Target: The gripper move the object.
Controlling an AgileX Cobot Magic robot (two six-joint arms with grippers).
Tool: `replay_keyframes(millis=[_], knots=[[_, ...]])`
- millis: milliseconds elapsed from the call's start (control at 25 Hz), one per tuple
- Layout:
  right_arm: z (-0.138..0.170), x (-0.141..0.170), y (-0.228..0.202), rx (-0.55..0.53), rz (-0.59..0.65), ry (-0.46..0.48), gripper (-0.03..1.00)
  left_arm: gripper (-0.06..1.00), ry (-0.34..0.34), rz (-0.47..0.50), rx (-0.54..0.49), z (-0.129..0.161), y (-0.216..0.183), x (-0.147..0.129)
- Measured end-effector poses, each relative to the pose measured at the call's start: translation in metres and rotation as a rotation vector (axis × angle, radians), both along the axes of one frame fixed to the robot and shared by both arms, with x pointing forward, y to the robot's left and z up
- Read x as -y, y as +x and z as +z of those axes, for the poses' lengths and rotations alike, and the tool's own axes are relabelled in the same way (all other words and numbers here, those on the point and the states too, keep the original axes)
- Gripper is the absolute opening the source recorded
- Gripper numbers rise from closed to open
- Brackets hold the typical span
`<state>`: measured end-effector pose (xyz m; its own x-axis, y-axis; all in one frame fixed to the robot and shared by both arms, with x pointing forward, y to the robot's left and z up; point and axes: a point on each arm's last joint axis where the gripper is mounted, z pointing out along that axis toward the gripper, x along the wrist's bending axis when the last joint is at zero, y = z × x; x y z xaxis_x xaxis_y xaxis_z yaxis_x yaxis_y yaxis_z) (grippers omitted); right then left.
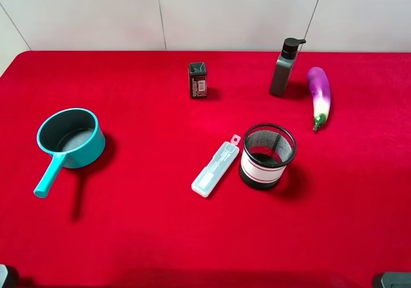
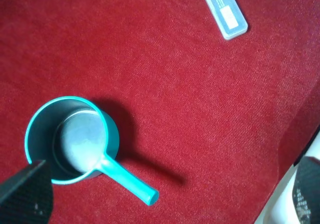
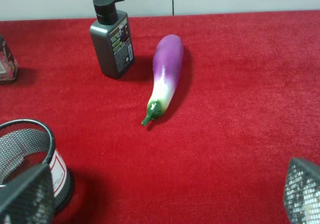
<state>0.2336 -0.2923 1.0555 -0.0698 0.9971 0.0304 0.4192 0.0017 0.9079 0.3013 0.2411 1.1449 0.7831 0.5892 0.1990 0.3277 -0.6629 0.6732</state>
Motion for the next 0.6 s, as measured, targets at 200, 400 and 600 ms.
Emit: replay_keyframes(millis=[200, 400, 600], knots=[[0.000, 0.000, 0.000, 0.000, 0.000, 0.000, 0.69, 0.94, -0.031, 0.088, 0.044, -0.012, -0.012, -0.026], [0.000, 0.000, 0.000, 0.000, 0.000, 0.000, 0.69, 0.94, -0.067, 0.263, 0.090, -0.028, -0.026, -0.050], [0.000, 0.000, 0.000, 0.000, 0.000, 0.000, 0.69, 0.94, -0.135, 0.420, 0.153, -0.044, -0.039, -0.062]])
